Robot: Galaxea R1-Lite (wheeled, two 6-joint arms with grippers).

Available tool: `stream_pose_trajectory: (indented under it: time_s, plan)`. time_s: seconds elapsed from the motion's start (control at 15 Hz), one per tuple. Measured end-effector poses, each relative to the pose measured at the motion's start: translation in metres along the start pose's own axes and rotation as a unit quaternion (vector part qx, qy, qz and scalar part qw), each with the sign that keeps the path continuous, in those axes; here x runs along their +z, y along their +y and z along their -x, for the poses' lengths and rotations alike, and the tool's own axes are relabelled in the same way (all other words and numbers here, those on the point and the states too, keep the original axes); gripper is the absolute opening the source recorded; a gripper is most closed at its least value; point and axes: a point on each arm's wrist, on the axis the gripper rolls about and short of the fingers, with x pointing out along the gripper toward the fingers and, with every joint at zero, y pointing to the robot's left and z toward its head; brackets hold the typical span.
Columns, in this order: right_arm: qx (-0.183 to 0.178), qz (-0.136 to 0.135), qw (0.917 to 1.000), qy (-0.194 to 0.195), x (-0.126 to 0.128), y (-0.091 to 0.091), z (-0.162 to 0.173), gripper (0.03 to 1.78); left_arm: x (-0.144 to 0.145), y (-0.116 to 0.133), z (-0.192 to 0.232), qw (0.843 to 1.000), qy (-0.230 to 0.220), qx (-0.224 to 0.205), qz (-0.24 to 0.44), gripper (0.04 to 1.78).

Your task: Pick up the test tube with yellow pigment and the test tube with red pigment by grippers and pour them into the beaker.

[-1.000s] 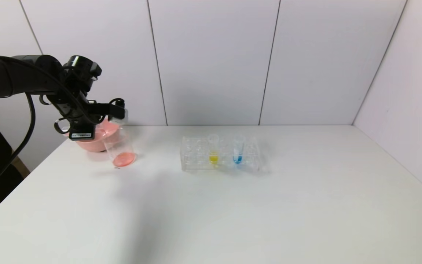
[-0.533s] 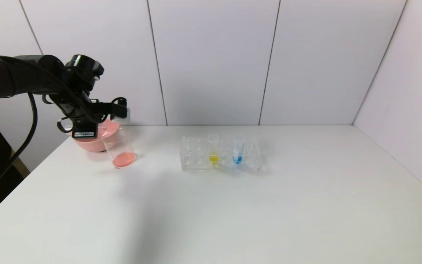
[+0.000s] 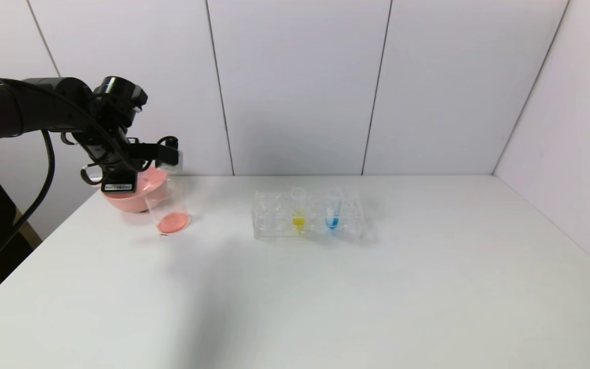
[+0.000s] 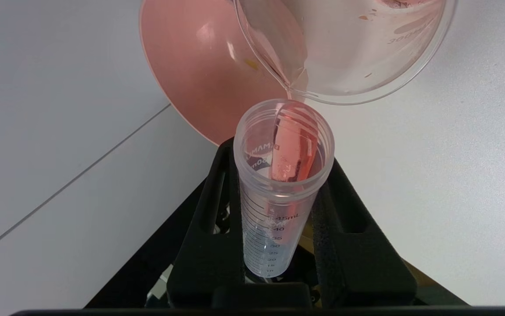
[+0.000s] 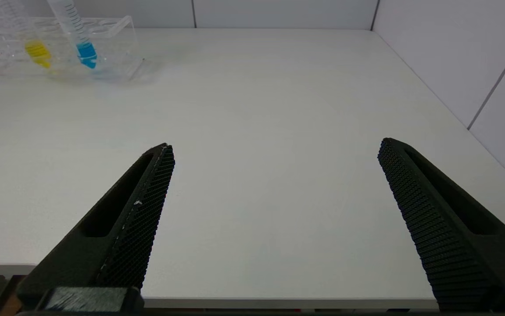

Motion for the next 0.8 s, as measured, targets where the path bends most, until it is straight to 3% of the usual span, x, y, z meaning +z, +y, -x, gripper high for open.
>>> stream_pose_trajectory:
  time_s: [0.8]
  plan:
    - [0.0, 0.0, 1.0, 0.0, 0.0, 0.0, 0.0, 1.7, 0.0063, -0.0024, -0.005, 0.999, 0.042, 0.004, -0.011, 0.45]
